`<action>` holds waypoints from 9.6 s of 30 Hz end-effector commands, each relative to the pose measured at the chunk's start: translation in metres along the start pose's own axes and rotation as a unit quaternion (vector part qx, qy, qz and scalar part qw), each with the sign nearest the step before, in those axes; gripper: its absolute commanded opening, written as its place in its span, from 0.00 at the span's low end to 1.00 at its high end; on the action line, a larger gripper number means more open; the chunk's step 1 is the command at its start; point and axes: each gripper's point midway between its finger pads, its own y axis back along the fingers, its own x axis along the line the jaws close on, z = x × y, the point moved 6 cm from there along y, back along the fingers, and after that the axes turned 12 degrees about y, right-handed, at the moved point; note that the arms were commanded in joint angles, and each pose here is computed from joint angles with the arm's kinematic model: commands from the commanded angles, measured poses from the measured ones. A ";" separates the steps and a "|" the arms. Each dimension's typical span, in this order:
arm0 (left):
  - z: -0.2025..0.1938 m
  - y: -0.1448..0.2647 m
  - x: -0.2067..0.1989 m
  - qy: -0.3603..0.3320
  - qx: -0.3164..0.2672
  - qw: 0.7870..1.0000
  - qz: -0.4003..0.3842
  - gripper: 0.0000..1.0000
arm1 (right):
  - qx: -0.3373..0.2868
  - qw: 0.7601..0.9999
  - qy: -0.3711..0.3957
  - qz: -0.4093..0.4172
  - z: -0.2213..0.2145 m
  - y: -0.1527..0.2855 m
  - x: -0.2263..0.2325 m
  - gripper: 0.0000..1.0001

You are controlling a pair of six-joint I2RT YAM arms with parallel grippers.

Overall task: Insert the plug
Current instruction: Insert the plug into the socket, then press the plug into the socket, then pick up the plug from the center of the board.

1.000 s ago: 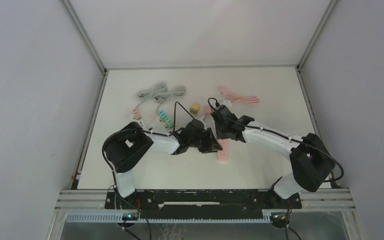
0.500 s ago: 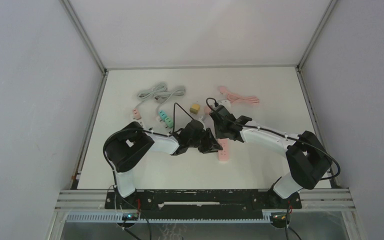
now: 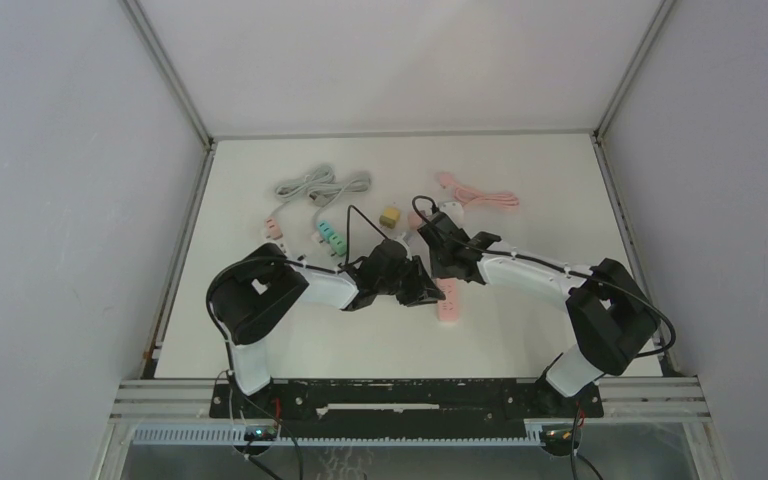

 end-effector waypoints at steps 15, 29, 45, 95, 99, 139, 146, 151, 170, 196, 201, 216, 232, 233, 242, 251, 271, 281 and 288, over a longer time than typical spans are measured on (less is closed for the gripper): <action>-0.013 -0.007 0.030 0.003 0.007 0.999 0.050 0.28 | 0.008 0.999 -0.016 -0.037 -0.005 -0.010 -0.003 0.00; -0.014 -0.009 0.032 0.002 0.008 0.998 0.055 0.28 | 0.079 0.996 0.034 -0.028 -0.034 -0.022 0.005 0.00; -0.015 -0.008 0.033 0.002 0.007 0.998 0.057 0.28 | 0.140 0.989 0.020 -0.040 -0.054 -0.036 -0.006 0.00; -0.018 -0.008 0.034 0.001 0.006 0.998 0.062 0.26 | 0.199 0.979 -0.004 -0.038 -0.076 -0.047 -0.019 0.00; -0.019 -0.009 0.033 0.001 0.007 0.998 0.061 0.26 | 0.205 0.978 0.017 -0.028 -0.076 -0.051 -0.003 0.00; -0.021 -0.009 0.035 -0.003 0.008 0.998 0.064 0.26 | 0.072 0.997 -0.029 -0.003 0.025 0.006 -0.012 0.55; -0.021 -0.009 0.034 -0.003 0.009 0.998 0.064 0.26 | 0.062 0.998 -0.030 0.002 0.033 0.008 -0.011 0.53; -0.022 -0.009 0.034 -0.003 0.010 0.998 0.064 0.26 | 0.067 0.997 -0.027 0.005 0.032 0.008 -0.009 0.47; -0.022 -0.010 0.035 -0.003 0.011 0.998 0.065 0.26 | 0.153 0.988 0.020 -0.010 -0.002 -0.023 -0.007 0.00; -0.022 -0.007 0.034 -0.006 0.004 0.998 0.068 0.26 | 0.220 0.975 0.032 -0.001 -0.054 -0.054 0.001 0.00; -0.022 -0.006 0.033 -0.009 0.003 0.998 0.066 0.27 | 0.215 0.976 0.031 -0.007 -0.052 -0.051 -0.001 0.00; -0.021 0.011 0.022 -0.026 -0.016 0.998 0.058 0.42 | 0.084 0.996 -0.026 0.004 0.011 0.006 -0.010 0.53; 0.023 0.094 -0.007 -0.158 -0.189 0.959 0.143 0.63 | -0.133 0.986 -0.101 0.002 0.033 0.110 -0.051 0.99; 0.029 0.100 -0.010 -0.171 -0.207 0.951 0.155 0.64 | -0.144 0.984 -0.104 0.001 0.030 0.113 -0.054 1.00; 0.092 0.127 -0.032 -0.234 -0.273 0.903 0.237 0.75 | -0.242 0.961 -0.136 0.011 0.009 0.130 -0.078 1.00; 0.163 0.104 -0.045 -0.226 -0.278 0.895 0.265 0.78 | -0.248 0.960 -0.127 0.005 0.000 0.116 -0.087 1.00; 0.229 0.026 -0.016 -0.289 -0.161 0.902 0.278 0.78 | -0.258 0.958 -0.127 0.012 -0.003 0.102 -0.093 1.00; 0.238 0.012 -0.003 -0.292 -0.125 0.906 0.281 0.65 | -0.248 0.960 -0.128 0.017 -0.004 0.097 -0.093 1.00; 0.234 0.010 0.003 -0.292 -0.102 0.909 0.280 0.54 | -0.247 0.960 -0.130 0.021 -0.004 0.097 -0.092 1.00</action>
